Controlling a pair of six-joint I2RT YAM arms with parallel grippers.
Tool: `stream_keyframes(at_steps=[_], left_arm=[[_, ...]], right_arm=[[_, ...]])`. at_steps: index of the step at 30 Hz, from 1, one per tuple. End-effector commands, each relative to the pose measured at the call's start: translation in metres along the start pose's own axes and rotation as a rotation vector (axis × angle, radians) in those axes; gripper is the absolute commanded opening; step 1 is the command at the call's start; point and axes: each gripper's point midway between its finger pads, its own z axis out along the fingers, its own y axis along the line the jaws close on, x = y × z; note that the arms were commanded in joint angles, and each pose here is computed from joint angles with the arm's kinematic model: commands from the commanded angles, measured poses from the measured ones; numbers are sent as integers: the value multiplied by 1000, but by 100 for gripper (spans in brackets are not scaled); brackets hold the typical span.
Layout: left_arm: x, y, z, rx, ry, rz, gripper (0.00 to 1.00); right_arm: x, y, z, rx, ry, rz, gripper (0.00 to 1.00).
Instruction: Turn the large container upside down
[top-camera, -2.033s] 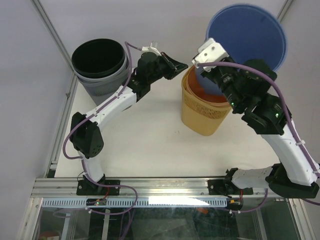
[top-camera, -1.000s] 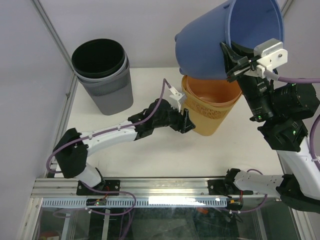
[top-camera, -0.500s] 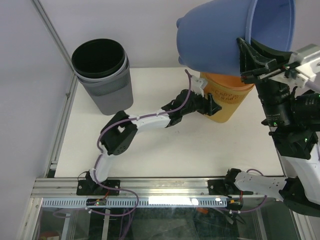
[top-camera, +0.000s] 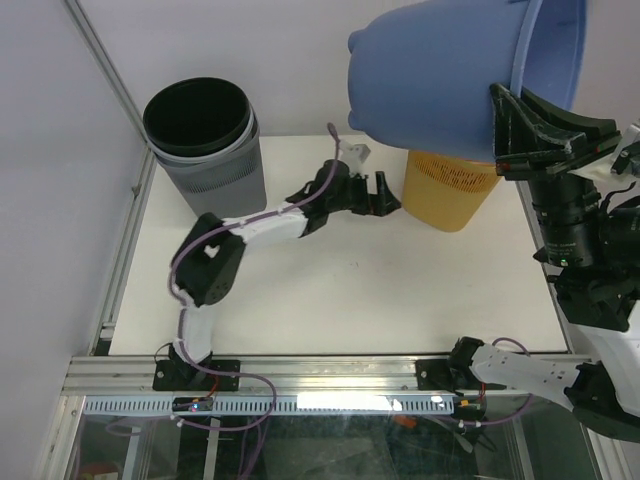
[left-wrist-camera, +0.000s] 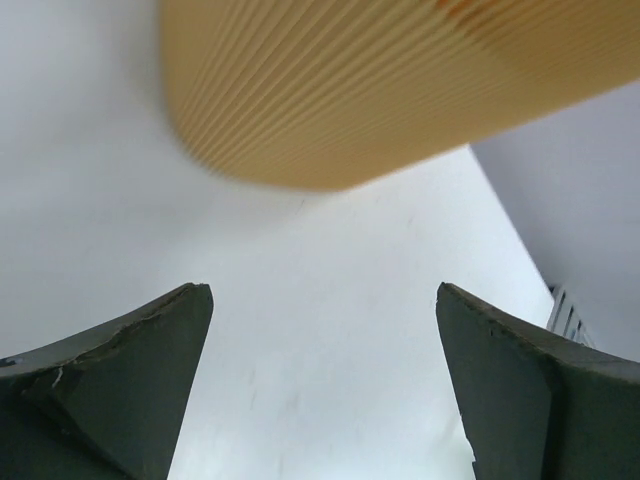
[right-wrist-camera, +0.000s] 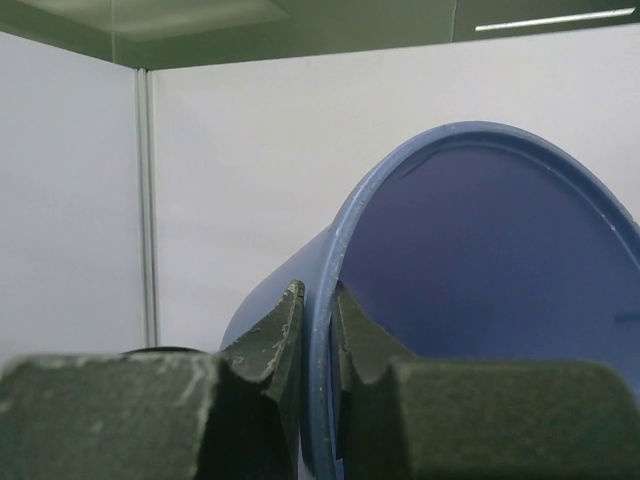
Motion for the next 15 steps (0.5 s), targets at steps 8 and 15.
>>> stream_keyframes(at_steps=[8, 15], left_arm=[[22, -30, -258, -269, 65, 41, 99], [-39, -14, -384, -611, -312, -172, 99]], right_arm=[[22, 36, 13, -75, 5, 250, 0], [69, 56, 30, -66, 89, 283, 0]])
